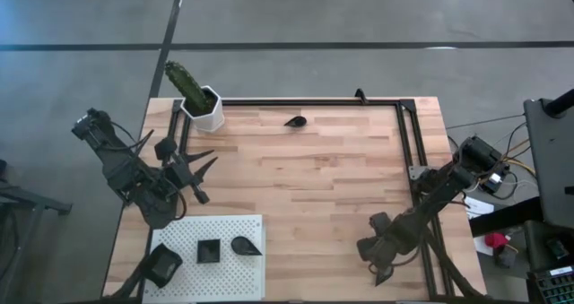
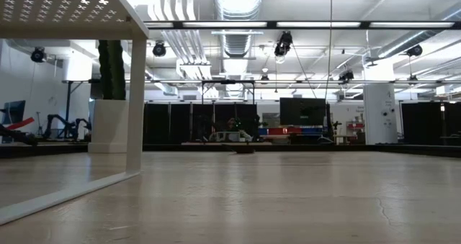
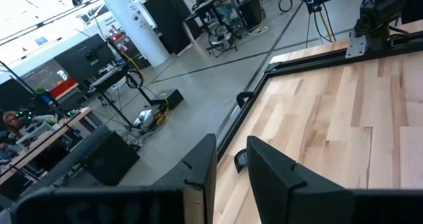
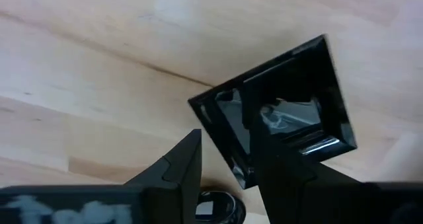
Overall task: Pick & Place Mini shaped plates
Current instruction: Stack the square plate on top of the other square plate on the shelf
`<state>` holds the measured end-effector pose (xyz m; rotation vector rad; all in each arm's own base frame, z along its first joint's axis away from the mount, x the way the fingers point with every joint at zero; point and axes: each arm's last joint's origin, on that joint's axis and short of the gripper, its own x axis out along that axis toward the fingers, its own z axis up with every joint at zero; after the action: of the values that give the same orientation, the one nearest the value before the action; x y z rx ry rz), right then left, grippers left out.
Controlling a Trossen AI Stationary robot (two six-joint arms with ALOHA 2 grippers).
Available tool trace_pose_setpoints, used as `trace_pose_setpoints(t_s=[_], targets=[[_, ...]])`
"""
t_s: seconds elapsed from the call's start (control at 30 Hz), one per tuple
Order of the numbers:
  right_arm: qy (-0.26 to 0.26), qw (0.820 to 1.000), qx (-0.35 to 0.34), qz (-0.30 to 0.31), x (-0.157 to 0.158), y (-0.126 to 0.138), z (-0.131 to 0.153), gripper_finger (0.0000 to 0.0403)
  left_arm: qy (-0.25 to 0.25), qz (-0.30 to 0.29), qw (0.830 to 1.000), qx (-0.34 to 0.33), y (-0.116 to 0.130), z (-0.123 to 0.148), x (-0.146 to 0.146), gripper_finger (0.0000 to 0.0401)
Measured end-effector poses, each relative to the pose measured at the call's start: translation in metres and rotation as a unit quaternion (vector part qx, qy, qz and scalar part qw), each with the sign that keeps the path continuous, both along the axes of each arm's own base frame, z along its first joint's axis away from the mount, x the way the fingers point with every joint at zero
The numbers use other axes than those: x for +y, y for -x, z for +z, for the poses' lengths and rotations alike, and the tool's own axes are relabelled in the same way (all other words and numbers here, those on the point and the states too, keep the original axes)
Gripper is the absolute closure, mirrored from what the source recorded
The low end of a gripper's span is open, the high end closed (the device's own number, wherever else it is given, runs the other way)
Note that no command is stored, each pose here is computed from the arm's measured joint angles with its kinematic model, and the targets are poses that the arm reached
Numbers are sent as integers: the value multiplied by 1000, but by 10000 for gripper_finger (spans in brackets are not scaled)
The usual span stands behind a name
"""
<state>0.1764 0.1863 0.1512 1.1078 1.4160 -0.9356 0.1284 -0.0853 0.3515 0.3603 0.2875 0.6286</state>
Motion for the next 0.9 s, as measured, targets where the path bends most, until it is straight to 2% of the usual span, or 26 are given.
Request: trace_pose_setpoints(t_s=[0.2, 0.37, 0.5, 0.7, 0.9], targets=[[-9, 1000, -9, 8, 2, 3, -5, 273, 0, 0, 1000, 0, 0, 0, 0, 320], [5, 1000, -15, 10, 1, 6, -7, 282, 0, 0, 1000, 0, 0, 0, 0, 320], [8, 1000, -13, 10, 0, 6, -9, 306, 0, 0, 1000, 0, 0, 0, 0, 321], [16, 999, -21, 17, -1, 6, -8, 382, 0, 0, 1000, 0, 0, 0, 0, 320], [25, 999, -27, 33, 1, 2, -2, 392, 0, 0, 1000, 0, 0, 0, 0, 320]])
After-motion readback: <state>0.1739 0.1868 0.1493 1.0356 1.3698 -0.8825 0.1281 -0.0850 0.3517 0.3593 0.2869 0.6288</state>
